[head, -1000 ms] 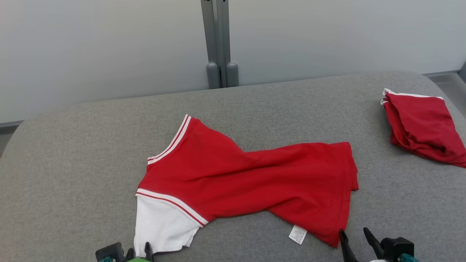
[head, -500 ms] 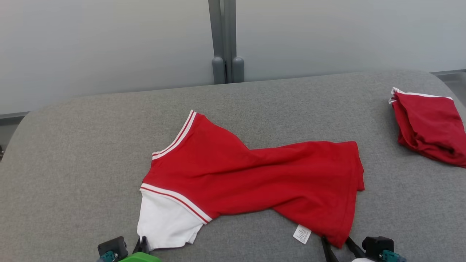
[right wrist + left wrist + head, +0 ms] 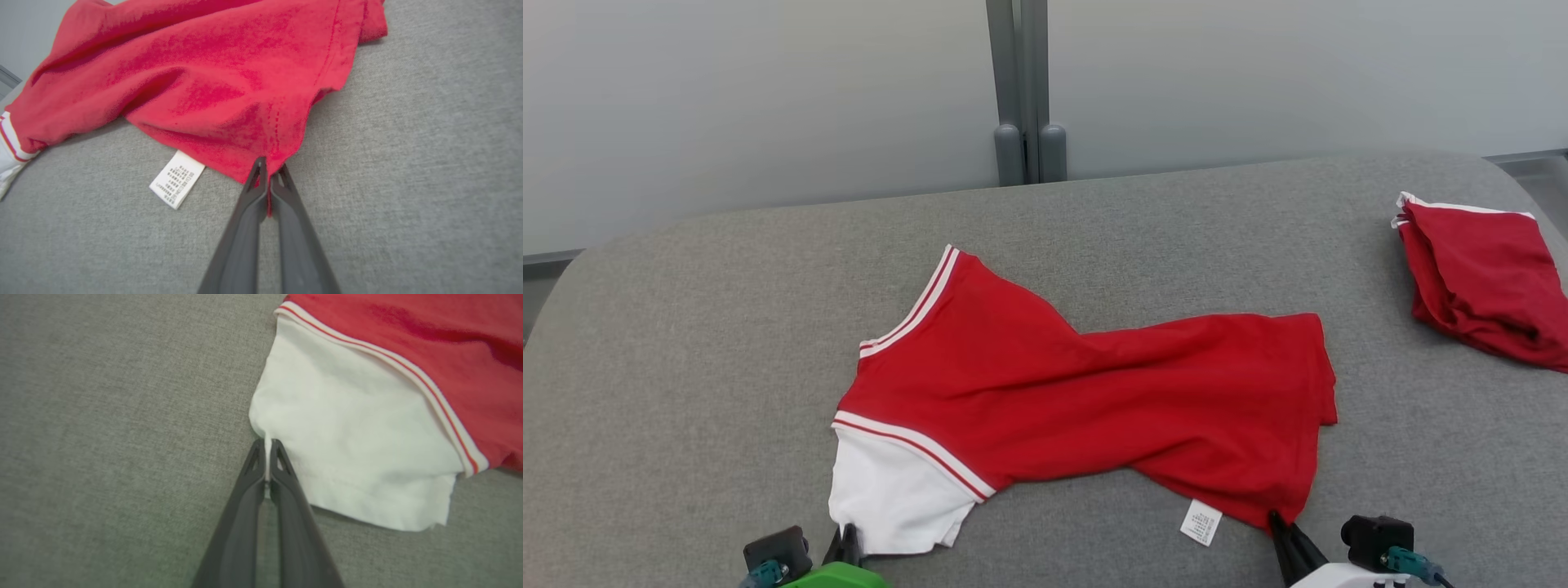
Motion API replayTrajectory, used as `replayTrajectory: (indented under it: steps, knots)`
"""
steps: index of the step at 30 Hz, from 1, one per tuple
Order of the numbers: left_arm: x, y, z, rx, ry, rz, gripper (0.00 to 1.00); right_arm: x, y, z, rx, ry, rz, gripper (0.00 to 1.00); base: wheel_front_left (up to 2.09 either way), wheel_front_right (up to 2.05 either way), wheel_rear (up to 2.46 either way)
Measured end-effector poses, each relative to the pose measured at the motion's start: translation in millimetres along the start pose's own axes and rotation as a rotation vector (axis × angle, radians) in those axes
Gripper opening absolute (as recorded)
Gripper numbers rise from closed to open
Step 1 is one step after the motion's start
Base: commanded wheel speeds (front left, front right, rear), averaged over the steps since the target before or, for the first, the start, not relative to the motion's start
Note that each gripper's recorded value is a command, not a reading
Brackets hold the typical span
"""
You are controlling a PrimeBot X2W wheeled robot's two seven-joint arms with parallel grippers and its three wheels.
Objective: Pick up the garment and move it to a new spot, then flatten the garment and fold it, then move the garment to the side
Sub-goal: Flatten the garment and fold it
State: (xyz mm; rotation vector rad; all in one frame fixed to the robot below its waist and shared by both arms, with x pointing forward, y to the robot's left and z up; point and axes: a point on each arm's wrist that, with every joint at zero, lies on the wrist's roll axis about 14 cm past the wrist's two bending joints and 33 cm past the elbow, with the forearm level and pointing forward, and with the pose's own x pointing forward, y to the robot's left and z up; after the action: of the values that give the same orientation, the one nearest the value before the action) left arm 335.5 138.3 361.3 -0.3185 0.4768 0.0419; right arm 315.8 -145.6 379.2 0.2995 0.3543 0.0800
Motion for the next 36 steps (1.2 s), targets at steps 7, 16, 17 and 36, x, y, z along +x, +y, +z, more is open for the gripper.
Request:
replayTrajectory:
  steps: [7,16,17,36]
  knots:
    - [3,-13,26,-0.025,-0.087,-0.040,0.00,3,2,32,0.026,-0.105,0.006,0.00,0.00,0.00,0.00]
    - [-1,-28,71,-0.048,-0.234,-0.097,0.00,0,3,84,0.017,-0.275,0.013,0.00,0.00,0.00,0.00]
    - [-3,-31,77,-0.053,-0.255,-0.108,0.00,-2,3,93,0.019,-0.303,0.013,0.00,0.00,0.00,0.00]
    - [-175,-112,313,0.043,-1.117,-0.447,0.00,-128,38,297,-0.176,-1.008,0.081,0.00,0.00,0.00,0.00]
